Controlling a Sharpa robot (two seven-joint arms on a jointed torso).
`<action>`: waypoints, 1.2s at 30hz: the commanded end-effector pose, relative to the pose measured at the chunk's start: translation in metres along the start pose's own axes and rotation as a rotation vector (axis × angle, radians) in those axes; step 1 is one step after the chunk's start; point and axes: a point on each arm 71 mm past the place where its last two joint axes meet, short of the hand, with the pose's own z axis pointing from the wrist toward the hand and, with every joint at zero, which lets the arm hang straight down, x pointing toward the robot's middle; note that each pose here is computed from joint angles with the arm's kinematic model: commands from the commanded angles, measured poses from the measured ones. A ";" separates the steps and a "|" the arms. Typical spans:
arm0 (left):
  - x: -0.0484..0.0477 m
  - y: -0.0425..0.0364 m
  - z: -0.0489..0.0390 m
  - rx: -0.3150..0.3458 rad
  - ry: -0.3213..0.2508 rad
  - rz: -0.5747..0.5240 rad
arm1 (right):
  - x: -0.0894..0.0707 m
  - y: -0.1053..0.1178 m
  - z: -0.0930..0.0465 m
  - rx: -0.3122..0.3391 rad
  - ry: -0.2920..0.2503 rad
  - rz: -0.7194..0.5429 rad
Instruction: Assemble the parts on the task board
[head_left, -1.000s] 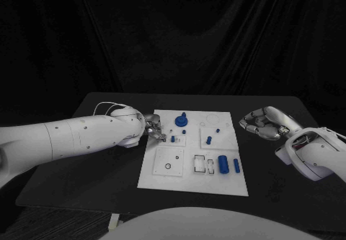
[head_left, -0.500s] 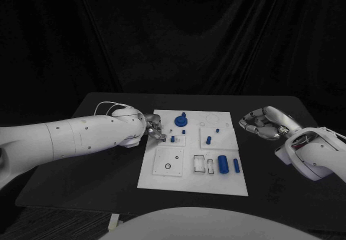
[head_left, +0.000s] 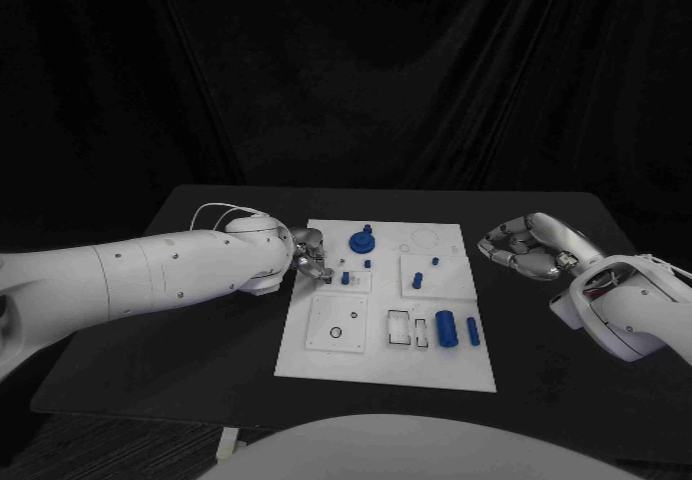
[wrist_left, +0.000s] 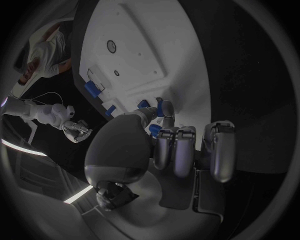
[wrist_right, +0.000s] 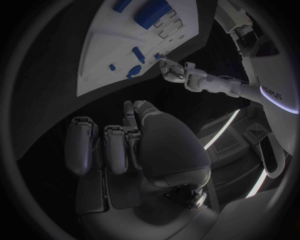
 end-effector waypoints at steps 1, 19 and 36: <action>0.0028 -0.0018 0.0005 0.009 0.021 0.010 | 0.000 -0.001 0.000 0.014 -0.006 -0.001; 0.0044 -0.0056 0.0004 0.015 0.029 0.014 | 0.001 -0.001 0.000 0.016 -0.002 -0.001; 0.0047 -0.0056 0.0014 0.014 0.038 0.018 | 0.002 -0.001 0.000 0.015 -0.001 0.000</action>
